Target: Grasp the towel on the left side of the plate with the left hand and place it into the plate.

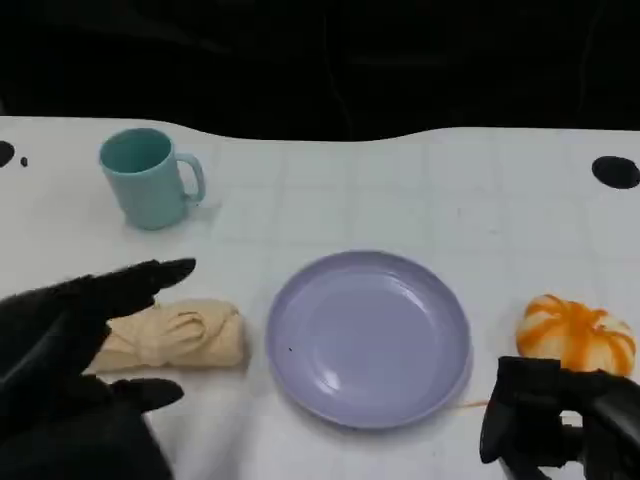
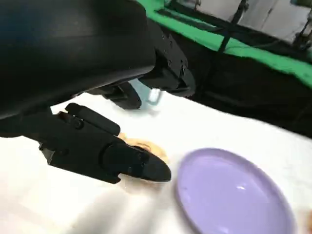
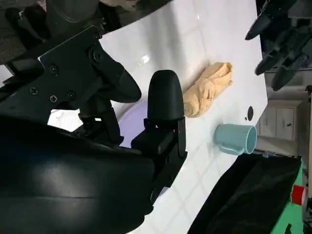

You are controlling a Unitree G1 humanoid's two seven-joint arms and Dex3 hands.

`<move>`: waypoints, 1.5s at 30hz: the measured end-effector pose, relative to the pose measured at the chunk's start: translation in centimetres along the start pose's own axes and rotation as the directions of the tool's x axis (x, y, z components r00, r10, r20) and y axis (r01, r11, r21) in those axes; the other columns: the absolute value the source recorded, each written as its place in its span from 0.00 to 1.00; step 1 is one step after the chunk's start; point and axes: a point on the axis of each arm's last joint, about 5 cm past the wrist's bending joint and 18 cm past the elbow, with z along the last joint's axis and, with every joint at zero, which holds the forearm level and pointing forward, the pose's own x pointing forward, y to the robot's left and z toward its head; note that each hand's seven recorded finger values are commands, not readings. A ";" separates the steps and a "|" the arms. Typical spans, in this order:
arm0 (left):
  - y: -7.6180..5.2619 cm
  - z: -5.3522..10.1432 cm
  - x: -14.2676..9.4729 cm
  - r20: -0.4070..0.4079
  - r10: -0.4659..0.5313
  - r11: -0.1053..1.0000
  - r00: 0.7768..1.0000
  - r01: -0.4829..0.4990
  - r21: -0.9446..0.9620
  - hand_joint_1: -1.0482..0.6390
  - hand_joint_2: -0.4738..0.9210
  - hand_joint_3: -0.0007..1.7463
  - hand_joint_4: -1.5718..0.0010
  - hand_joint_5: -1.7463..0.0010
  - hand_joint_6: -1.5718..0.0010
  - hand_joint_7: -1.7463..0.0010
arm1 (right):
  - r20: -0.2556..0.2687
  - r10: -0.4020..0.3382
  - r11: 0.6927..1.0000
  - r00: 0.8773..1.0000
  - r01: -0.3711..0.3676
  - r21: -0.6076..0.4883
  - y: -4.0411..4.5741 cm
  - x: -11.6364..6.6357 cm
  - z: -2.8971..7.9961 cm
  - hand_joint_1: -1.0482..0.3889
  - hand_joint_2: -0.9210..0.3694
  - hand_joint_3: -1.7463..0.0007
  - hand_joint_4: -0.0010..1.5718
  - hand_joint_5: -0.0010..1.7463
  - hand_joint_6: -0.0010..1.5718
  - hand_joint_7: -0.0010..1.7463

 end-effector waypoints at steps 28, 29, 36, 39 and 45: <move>-7.0 -1.8 10.7 -0.265 -0.274 0.853 0.925 0.361 0.376 0.30 1.00 0.02 0.70 0.93 0.79 0.99 | -0.006 -0.001 1.000 1.000 0.001 0.008 0.30 -0.5 0.1 0.69 0.32 0.29 0.47 1.00 0.41 0.87; -7.5 -2.1 10.9 -0.272 -0.284 0.847 0.920 0.373 0.379 0.32 1.00 0.04 0.68 0.92 0.78 0.99 | -0.007 -0.001 1.000 1.000 0.001 0.009 0.32 -0.5 0.1 0.69 0.32 0.29 0.47 1.00 0.41 0.87; -9.6 -4.1 11.6 -0.280 -0.274 0.849 0.920 0.368 0.380 0.41 1.00 0.18 0.46 0.74 0.45 0.93 | -0.003 0.001 1.000 1.000 -0.001 0.008 0.39 -0.6 0.2 0.68 0.32 0.29 0.47 1.00 0.41 0.87; -10.0 -4.5 11.4 -0.225 -0.237 0.868 0.945 0.310 0.387 0.40 1.00 0.20 0.54 0.26 0.45 0.62 | -0.002 0.001 1.000 1.000 -0.001 0.007 0.39 -0.6 0.2 0.68 0.32 0.29 0.47 1.00 0.41 0.87; -10.9 -5.4 10.4 -0.126 -0.133 0.924 0.983 0.169 0.342 0.45 1.00 0.14 0.49 0.00 0.58 0.29 | 0.000 0.002 1.000 1.000 -0.002 0.007 0.40 -0.6 0.2 0.67 0.32 0.30 0.47 1.00 0.41 0.86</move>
